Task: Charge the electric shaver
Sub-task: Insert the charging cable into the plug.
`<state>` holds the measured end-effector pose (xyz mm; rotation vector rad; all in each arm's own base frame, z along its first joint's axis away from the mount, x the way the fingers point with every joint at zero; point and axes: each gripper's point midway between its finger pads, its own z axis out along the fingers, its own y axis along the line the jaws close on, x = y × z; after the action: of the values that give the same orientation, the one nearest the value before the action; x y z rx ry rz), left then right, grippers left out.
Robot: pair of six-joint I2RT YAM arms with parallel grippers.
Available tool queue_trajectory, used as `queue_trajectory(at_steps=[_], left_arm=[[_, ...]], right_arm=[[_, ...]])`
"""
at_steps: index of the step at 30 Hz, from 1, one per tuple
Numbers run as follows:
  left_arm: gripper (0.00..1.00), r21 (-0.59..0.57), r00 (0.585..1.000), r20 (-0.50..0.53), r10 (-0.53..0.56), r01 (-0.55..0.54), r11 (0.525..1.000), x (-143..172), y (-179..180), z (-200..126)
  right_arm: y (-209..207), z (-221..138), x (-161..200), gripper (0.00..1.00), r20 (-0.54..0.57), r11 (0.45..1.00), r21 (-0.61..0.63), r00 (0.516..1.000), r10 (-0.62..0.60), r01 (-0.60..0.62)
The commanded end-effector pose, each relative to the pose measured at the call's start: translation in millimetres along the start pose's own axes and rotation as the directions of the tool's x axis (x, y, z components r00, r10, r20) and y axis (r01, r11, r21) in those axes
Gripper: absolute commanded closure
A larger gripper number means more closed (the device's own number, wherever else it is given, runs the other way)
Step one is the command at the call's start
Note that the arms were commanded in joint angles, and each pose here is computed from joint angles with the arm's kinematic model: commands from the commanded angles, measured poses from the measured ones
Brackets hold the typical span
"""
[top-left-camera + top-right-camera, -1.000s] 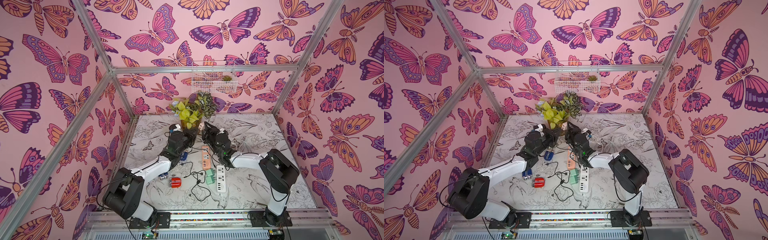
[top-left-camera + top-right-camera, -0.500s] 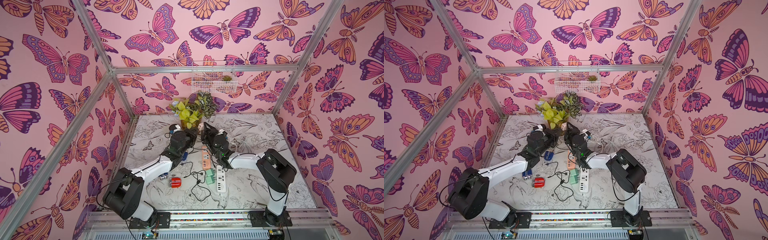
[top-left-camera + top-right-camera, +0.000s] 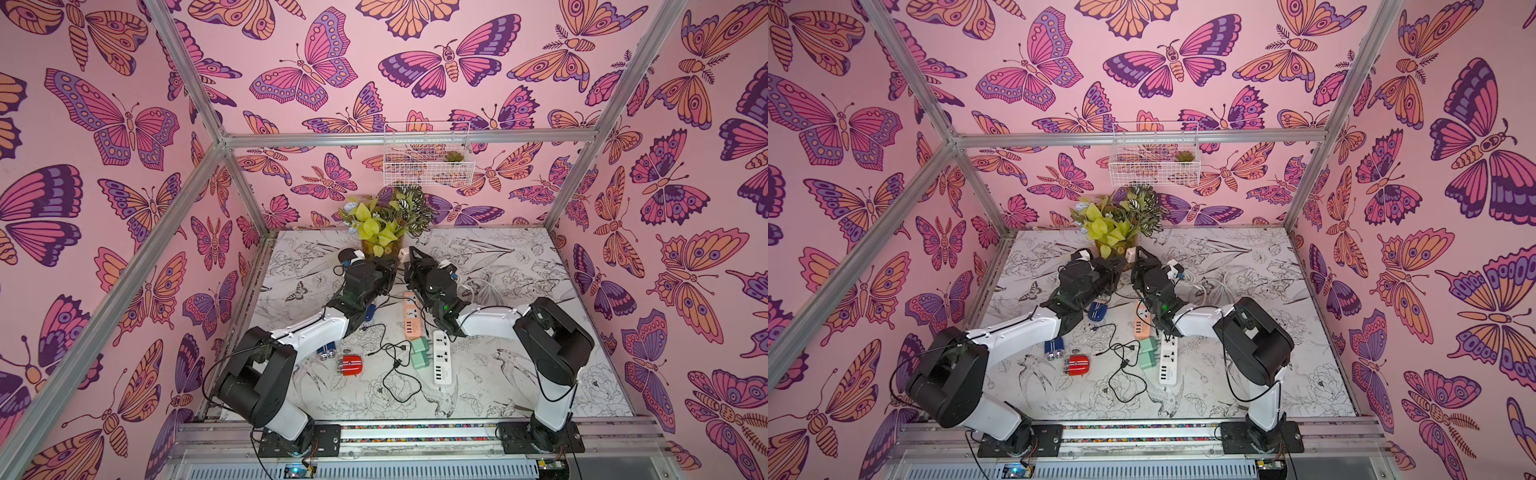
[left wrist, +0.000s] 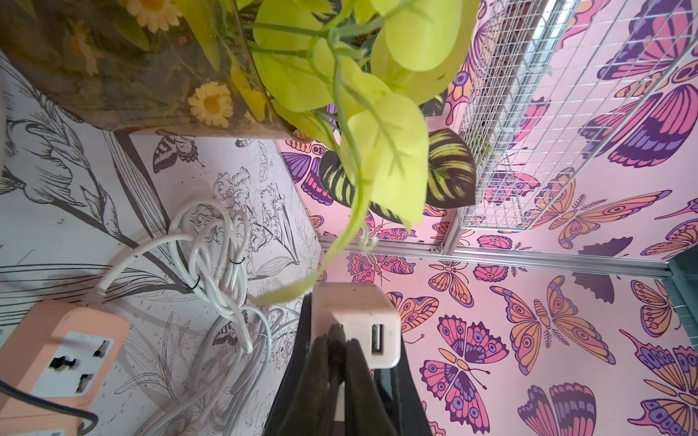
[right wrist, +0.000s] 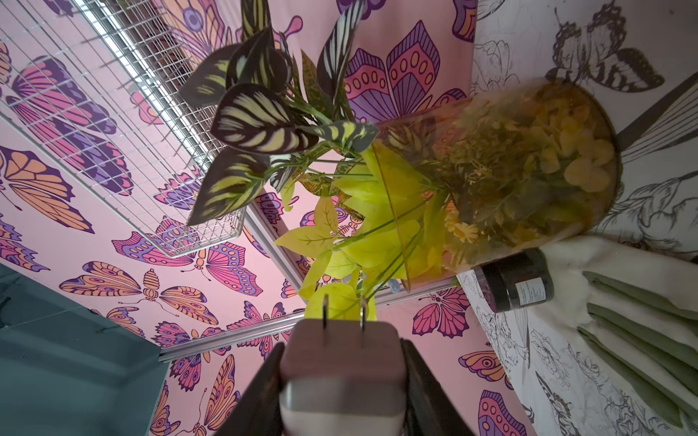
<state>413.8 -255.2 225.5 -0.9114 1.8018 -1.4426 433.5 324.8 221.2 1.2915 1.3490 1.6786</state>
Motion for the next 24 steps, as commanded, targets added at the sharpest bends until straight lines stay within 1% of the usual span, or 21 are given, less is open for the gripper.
queue_trajectory(at_steps=[1, 5, 7, 11, 14, 16, 19, 24], left_arm=[[1.0, 0.022, 0.994, -0.114, -0.001, 0.004, 1.0, 26, -6, 8], [1.0, 0.03, 0.989, -0.145, -0.026, 0.03, 0.999, 36, -6, 12], [1.0, 0.039, 0.985, -0.166, -0.035, 0.042, 0.998, 37, -7, 14], [1.0, 0.023, 0.984, -0.17, -0.058, 0.063, 0.998, 28, -5, 8], [1.0, 0.02, 0.979, -0.19, -0.074, 0.08, 0.997, 23, -4, 5], [1.0, 0.023, 0.973, -0.219, -0.075, 0.082, 0.996, 26, -5, 6], [1.0, 0.023, 0.961, -0.268, -0.072, 0.081, 0.996, 37, -5, 11], [1.0, 0.037, 0.952, -0.302, -0.048, 0.062, 0.997, 49, -7, 13]], right_arm=[[39, -15, 61, 1.0, -0.184, 0.99, -0.059, 0.976, 0.115, -0.127], [43, -11, 68, 1.0, -0.207, 0.987, -0.078, 0.971, 0.123, -0.142], [41, -11, 72, 1.0, -0.229, 0.988, -0.065, 0.966, 0.121, -0.139], [38, -18, 78, 1.0, -0.279, 0.995, -0.024, 0.956, 0.09, -0.101], [35, -23, 81, 1.0, -0.308, 0.995, -0.003, 0.946, 0.096, -0.102], [34, -24, 86, 1.0, -0.333, 0.995, 0.016, 0.937, 0.103, -0.103], [35, -25, 92, 1.0, -0.352, 0.997, 0.034, 0.932, 0.079, -0.072], [31, -25, 93, 1.0, -0.358, 0.997, 0.078, 0.932, 0.053, -0.026]])
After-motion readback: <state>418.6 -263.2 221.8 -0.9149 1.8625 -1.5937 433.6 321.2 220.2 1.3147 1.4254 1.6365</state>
